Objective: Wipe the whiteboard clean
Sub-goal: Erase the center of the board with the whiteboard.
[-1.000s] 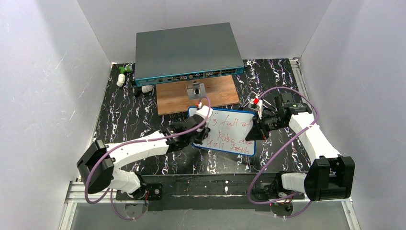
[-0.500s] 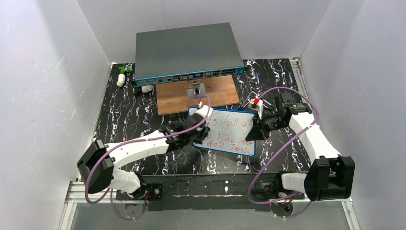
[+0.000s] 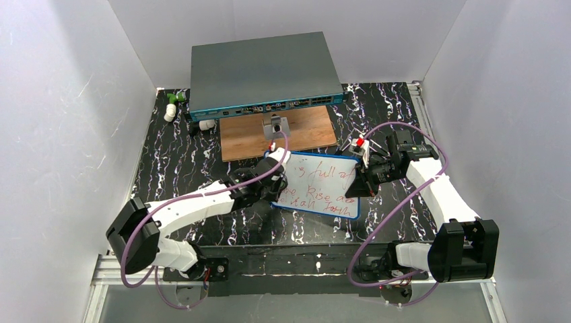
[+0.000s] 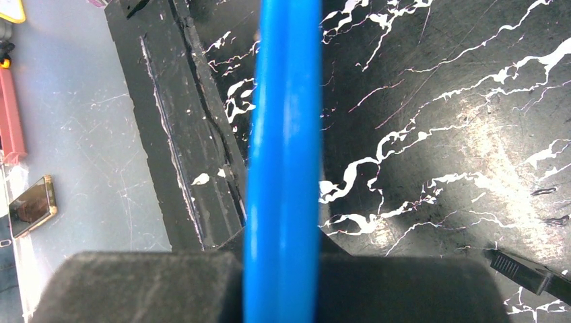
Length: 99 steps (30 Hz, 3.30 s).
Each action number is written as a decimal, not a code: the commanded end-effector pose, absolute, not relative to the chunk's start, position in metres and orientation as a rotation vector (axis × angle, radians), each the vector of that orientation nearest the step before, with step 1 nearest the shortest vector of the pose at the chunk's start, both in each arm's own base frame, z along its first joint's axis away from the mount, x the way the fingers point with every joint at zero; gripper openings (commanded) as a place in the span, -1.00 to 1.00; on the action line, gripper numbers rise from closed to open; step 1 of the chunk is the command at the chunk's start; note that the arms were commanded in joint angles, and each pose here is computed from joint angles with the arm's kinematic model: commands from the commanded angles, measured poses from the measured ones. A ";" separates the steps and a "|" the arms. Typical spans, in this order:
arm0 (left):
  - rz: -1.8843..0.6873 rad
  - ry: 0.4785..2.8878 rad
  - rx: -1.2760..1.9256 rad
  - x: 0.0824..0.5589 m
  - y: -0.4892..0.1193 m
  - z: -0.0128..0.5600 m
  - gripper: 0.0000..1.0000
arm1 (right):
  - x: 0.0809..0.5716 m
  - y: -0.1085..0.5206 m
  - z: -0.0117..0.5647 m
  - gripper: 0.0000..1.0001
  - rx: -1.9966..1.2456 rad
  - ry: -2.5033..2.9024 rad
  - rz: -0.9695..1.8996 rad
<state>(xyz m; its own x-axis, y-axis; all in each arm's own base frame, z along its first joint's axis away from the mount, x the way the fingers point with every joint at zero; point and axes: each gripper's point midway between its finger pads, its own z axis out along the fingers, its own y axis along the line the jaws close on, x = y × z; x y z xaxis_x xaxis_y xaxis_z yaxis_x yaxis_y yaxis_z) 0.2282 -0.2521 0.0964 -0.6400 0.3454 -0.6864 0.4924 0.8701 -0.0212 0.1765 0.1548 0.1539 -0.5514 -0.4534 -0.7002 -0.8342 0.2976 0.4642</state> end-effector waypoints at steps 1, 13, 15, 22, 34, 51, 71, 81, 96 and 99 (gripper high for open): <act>-0.184 2.305 0.497 0.248 -0.226 0.108 -1.00 | 0.157 0.164 0.169 -0.97 -1.183 2.083 1.265; -0.464 2.191 0.756 0.228 -0.304 0.142 -1.00 | 0.157 0.164 0.169 -0.97 -1.181 2.087 1.270; -0.464 2.167 0.722 0.236 -0.312 0.152 -1.00 | 0.157 0.164 0.168 -0.97 -1.182 2.087 1.267; -0.367 2.137 0.649 0.264 -0.316 0.175 -1.00 | 0.157 0.164 0.168 -0.97 -1.182 2.088 1.267; -0.297 2.166 0.521 0.283 -0.270 0.177 -1.00 | 0.157 0.164 0.170 -0.97 -1.182 2.083 1.268; -0.214 2.085 0.639 0.266 -0.309 0.186 -1.00 | 0.157 0.164 0.169 -0.97 -1.181 2.089 1.270; -0.256 2.199 0.808 0.241 -0.296 0.130 -1.00 | 0.157 0.164 0.169 -0.97 -1.183 2.086 1.265; -0.303 2.177 0.923 0.217 -0.302 0.113 -1.00 | 0.157 0.163 0.168 -0.97 -1.182 2.090 1.266; -0.178 1.988 0.863 0.269 -0.318 0.185 -1.00 | 0.157 0.163 0.168 -0.97 -1.183 2.088 1.266; -0.180 1.981 0.839 0.277 -0.317 0.195 -1.00 | 0.157 0.163 0.168 -0.97 -1.182 2.089 1.265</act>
<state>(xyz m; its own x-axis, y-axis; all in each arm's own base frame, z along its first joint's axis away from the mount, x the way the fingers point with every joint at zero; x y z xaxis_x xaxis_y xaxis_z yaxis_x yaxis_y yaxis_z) 0.2437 -0.3106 0.1548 -0.3723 0.5654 -0.7360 0.6876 0.7006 0.1904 0.1726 0.1540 0.1545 -0.5954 -0.4401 -0.6722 -0.8034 0.3175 0.5038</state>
